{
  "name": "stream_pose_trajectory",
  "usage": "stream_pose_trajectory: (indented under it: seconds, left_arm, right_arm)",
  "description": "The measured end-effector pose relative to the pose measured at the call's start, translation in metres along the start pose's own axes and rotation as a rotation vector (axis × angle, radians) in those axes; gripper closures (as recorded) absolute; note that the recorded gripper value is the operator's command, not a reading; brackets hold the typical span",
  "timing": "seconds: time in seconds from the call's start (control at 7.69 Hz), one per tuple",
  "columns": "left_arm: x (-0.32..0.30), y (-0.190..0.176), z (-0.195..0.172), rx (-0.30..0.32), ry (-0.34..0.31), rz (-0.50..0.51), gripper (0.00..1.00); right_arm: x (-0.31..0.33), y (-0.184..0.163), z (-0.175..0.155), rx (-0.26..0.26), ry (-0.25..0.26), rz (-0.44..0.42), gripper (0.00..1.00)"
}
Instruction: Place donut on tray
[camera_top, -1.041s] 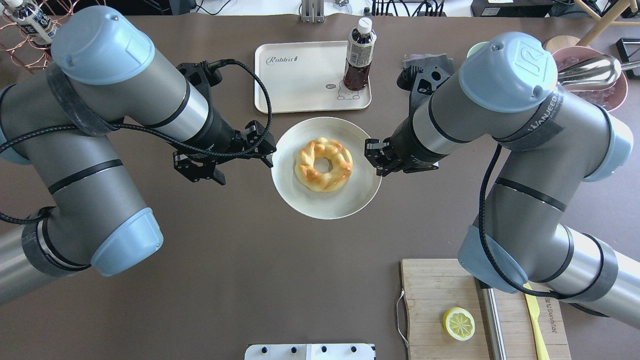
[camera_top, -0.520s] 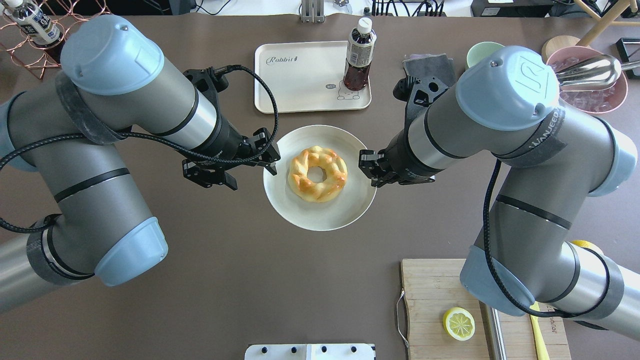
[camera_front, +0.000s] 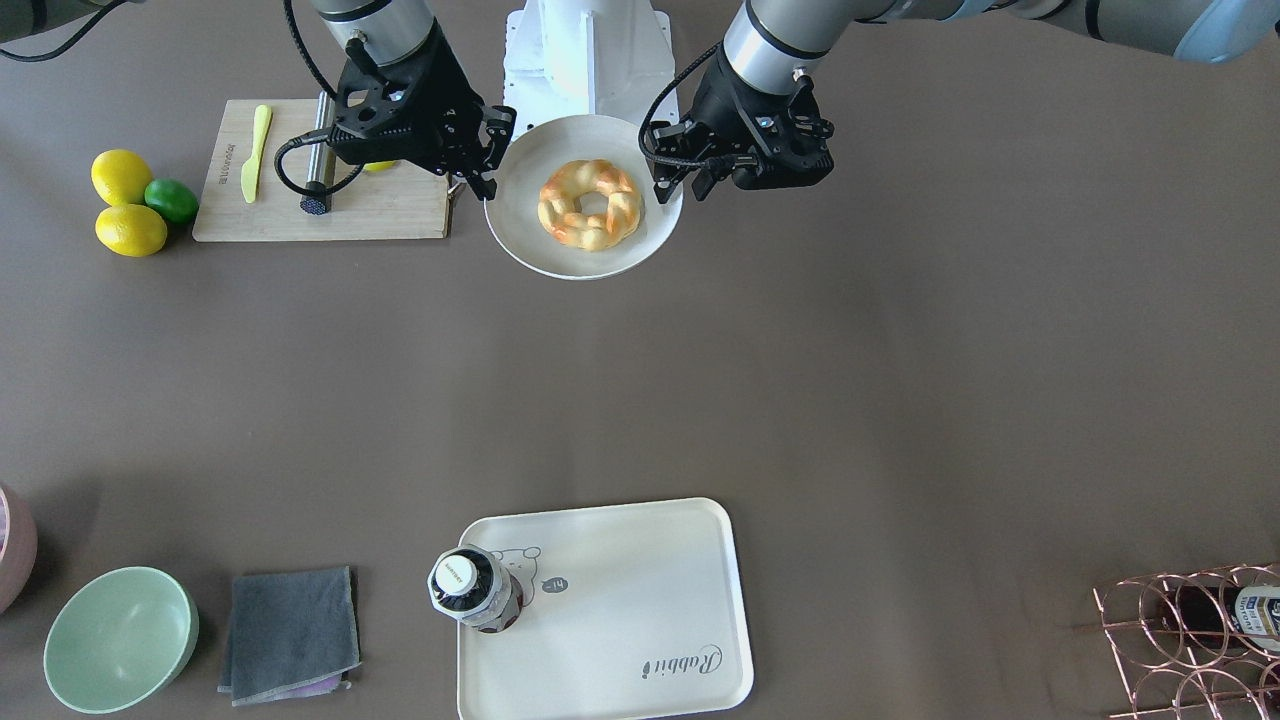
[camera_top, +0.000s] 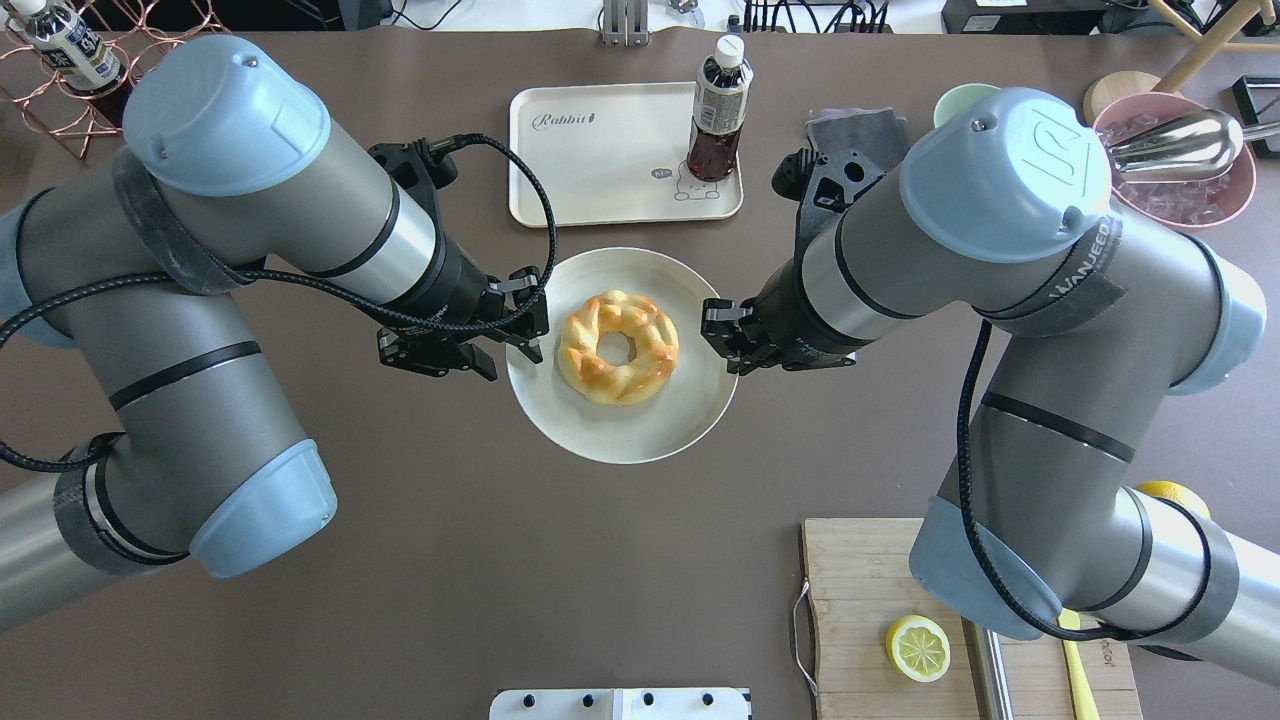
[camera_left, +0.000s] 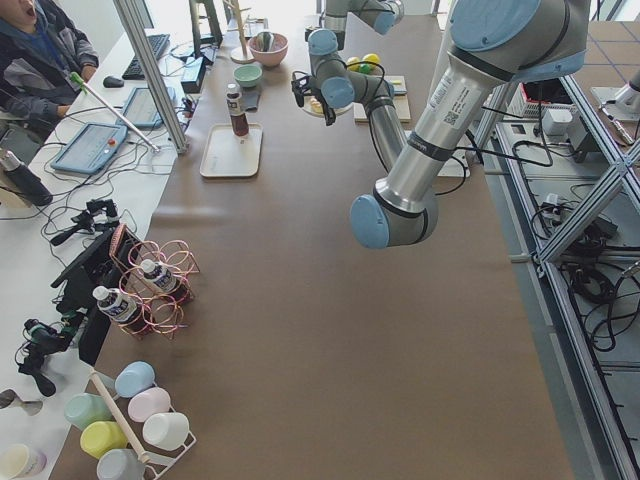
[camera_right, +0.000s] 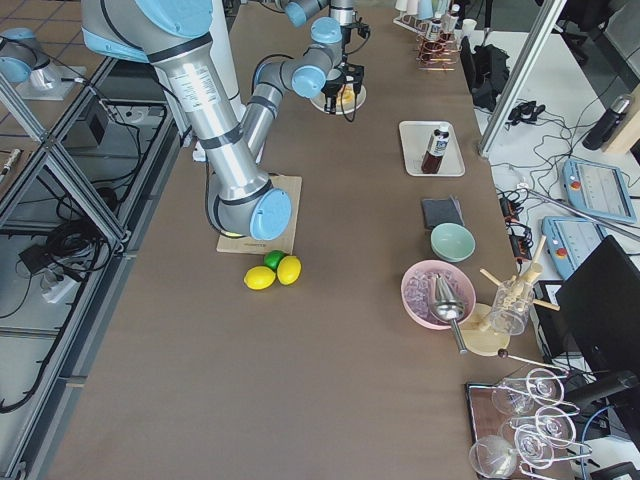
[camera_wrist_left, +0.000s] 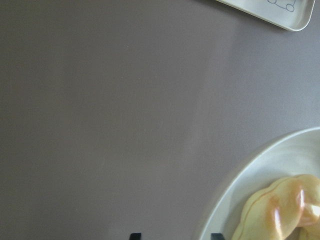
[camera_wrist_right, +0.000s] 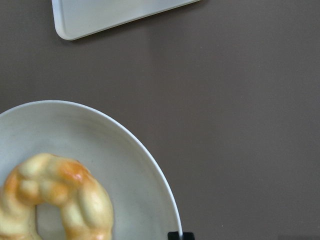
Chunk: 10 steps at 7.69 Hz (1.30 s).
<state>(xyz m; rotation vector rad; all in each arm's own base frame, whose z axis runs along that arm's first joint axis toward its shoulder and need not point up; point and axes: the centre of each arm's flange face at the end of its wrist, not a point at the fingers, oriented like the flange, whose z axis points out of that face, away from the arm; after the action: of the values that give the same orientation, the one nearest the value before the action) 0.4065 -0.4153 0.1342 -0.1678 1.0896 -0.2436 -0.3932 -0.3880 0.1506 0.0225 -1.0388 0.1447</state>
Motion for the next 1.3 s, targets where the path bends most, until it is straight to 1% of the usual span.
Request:
stream_pose_trajectory:
  seconds: [0.13, 0.26, 0.39, 0.52, 0.65, 0.91, 1.04, 1.17, 1.3]
  left_arm:
    - [0.000, 0.000, 0.000, 0.000, 0.001, 0.000, 1.00]
    - [0.000, 0.001, -0.001, -0.001, 0.003, 0.001, 1.00]
    - [0.001, 0.001, -0.002, 0.000, 0.006, 0.004, 1.00]
    - [0.000, 0.001, -0.003, 0.001, 0.007, 0.005, 1.00]
    - [0.000, 0.001, -0.003, 0.002, 0.007, 0.003, 1.00]
    - [-0.001, -0.003, -0.002, 0.008, 0.004, -0.016, 1.00]
    - [-0.004, -0.012, 0.002, 0.017, -0.008, -0.032, 1.00]
    - [-0.007, -0.030, 0.009, 0.032, -0.016, -0.051, 1.00]
    - [-0.012, -0.057, 0.018, 0.056, -0.014, -0.072, 1.00]
  right_arm:
    - [-0.002, 0.000, 0.000, 0.000, -0.001, -0.001, 1.00]
    - [-0.003, 0.000, 0.000, -0.001, -0.002, -0.001, 0.96]
    - [-0.004, 0.000, 0.000, -0.001, -0.003, -0.002, 0.90]
    - [-0.007, 0.000, -0.001, -0.002, -0.007, -0.004, 0.46]
    - [-0.009, 0.001, -0.003, -0.002, -0.013, -0.007, 0.00]
    - [-0.013, -0.005, -0.011, 0.008, -0.023, -0.003, 0.00]
    - [-0.010, -0.010, -0.013, 0.012, -0.014, 0.006, 0.00]
    - [-0.006, -0.014, -0.012, 0.014, -0.003, 0.011, 0.00]
    - [0.001, -0.018, -0.010, 0.018, 0.011, 0.017, 0.00]
